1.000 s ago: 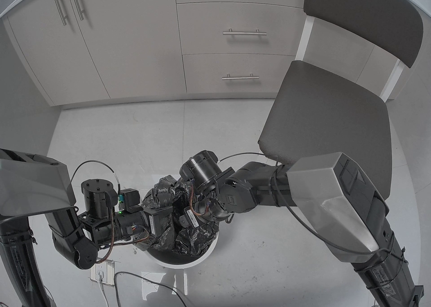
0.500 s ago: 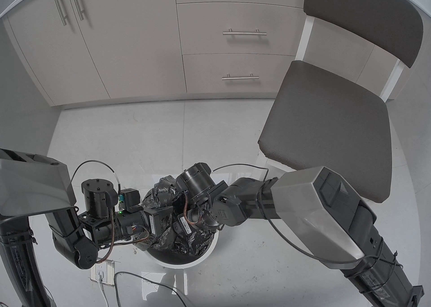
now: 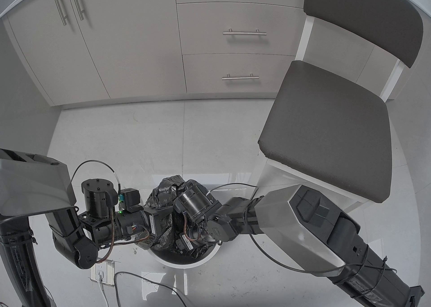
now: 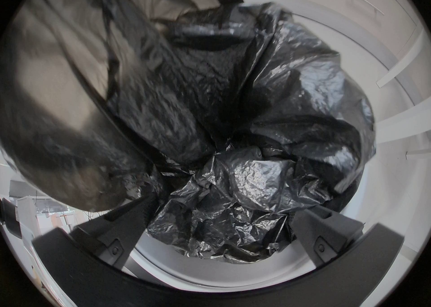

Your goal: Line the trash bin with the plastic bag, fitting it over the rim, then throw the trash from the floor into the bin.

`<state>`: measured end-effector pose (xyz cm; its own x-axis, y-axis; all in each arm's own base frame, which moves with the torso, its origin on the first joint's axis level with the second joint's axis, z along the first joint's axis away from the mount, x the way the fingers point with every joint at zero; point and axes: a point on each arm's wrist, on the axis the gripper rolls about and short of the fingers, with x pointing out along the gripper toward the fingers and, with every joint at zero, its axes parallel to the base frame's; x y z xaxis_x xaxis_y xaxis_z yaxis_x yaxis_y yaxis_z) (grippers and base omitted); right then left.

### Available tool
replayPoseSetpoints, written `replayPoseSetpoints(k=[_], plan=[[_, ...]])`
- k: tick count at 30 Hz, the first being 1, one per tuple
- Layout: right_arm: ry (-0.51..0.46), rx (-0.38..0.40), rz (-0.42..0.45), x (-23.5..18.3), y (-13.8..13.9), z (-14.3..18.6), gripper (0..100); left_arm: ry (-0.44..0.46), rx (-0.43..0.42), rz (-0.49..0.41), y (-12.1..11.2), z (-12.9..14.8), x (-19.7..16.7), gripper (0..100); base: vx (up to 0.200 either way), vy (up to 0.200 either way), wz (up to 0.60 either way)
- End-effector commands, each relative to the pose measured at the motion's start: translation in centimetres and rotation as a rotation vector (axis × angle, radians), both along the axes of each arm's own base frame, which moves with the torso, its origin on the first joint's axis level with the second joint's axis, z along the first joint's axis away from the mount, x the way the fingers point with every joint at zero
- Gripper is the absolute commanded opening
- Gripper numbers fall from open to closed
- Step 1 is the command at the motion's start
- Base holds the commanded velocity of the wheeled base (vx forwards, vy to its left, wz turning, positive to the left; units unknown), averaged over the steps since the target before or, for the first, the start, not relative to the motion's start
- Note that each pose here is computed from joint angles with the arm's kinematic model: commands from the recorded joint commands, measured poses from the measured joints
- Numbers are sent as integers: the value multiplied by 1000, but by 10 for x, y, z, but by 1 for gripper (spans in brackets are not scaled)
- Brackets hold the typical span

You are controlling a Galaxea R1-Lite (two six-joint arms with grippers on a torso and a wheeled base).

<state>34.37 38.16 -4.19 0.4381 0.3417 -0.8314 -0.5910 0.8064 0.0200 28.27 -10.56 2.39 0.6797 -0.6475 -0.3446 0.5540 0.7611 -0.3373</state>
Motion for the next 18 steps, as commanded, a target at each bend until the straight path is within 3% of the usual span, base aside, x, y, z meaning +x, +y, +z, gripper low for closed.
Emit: replayPoseSetpoints(k=[1, 10, 14, 18], plan=[[28, -32, 0, -2, -2, -20, 100, 0, -1, 0, 0, 0, 0, 0, 0, 0, 0], [22, -28, 13, -7, 4, -12, 100, -6, -2, 1, 0, 1, -1, 0, 0, 0, 0], [-2, -10, 20, -11, 6, 16, 100, -19, -7, -2, -1, 2, -1, 0, 0, 0, 0], [26, -52, 19, -16, 1, 34, 100, -21, -7, -5, -2, 2, -1, 0, 0, 0, 0]])
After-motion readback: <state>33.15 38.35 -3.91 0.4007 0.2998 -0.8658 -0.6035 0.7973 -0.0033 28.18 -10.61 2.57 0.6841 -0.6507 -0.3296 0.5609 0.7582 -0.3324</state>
